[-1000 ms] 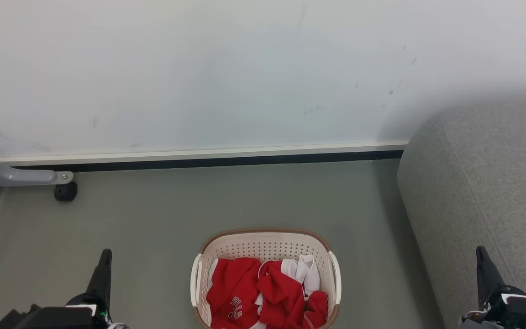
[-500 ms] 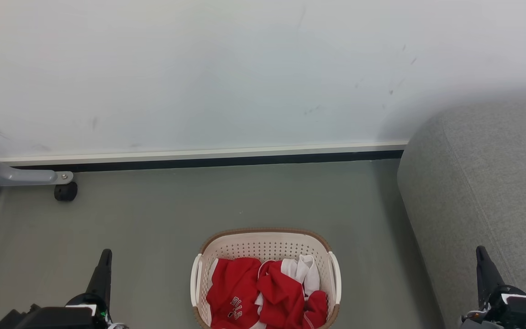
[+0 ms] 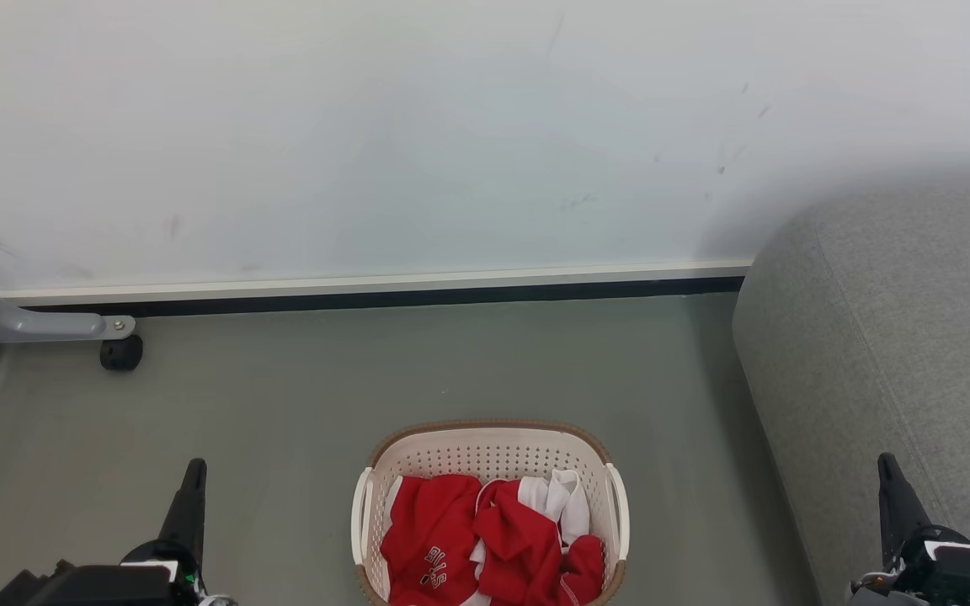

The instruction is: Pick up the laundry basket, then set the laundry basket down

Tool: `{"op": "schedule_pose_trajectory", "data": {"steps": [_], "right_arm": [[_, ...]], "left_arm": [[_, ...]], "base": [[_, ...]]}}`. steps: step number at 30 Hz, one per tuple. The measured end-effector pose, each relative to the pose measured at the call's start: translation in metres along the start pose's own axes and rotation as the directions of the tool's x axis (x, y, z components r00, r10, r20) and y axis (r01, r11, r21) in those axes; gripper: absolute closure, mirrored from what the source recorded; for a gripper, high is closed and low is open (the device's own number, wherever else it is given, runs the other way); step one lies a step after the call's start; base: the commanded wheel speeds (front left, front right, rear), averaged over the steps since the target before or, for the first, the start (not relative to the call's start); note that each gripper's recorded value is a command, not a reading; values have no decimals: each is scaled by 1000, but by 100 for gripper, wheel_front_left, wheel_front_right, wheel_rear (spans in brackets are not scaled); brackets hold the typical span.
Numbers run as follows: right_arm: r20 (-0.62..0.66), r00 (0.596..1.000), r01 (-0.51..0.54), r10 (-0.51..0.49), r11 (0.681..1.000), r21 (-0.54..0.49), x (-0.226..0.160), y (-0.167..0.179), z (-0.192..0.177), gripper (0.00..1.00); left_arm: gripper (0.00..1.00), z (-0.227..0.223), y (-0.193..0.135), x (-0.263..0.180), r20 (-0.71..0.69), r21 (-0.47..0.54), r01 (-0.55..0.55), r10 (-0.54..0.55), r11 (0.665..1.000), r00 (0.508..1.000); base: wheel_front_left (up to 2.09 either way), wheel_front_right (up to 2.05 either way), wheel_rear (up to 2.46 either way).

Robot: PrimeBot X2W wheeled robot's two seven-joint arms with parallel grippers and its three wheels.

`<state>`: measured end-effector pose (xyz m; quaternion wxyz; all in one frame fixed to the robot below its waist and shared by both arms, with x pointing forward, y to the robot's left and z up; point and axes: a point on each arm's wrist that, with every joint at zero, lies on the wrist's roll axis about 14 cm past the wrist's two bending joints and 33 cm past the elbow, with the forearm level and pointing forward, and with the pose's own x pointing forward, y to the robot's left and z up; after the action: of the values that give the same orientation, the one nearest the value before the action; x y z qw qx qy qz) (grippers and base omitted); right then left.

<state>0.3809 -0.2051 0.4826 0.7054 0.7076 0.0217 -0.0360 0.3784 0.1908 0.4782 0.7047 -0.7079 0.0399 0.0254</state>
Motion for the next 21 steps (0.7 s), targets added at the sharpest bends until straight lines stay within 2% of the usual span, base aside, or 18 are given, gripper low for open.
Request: {"op": "schedule_pose_trajectory", "data": {"steps": [21], "right_arm": [[0, 1000, 0, 0, 1000, 0, 0, 0, 0, 100]], "left_arm": [[100, 0, 0, 0, 0, 0, 0, 0, 1000, 1000]], "base": [[0, 0, 0]]}}
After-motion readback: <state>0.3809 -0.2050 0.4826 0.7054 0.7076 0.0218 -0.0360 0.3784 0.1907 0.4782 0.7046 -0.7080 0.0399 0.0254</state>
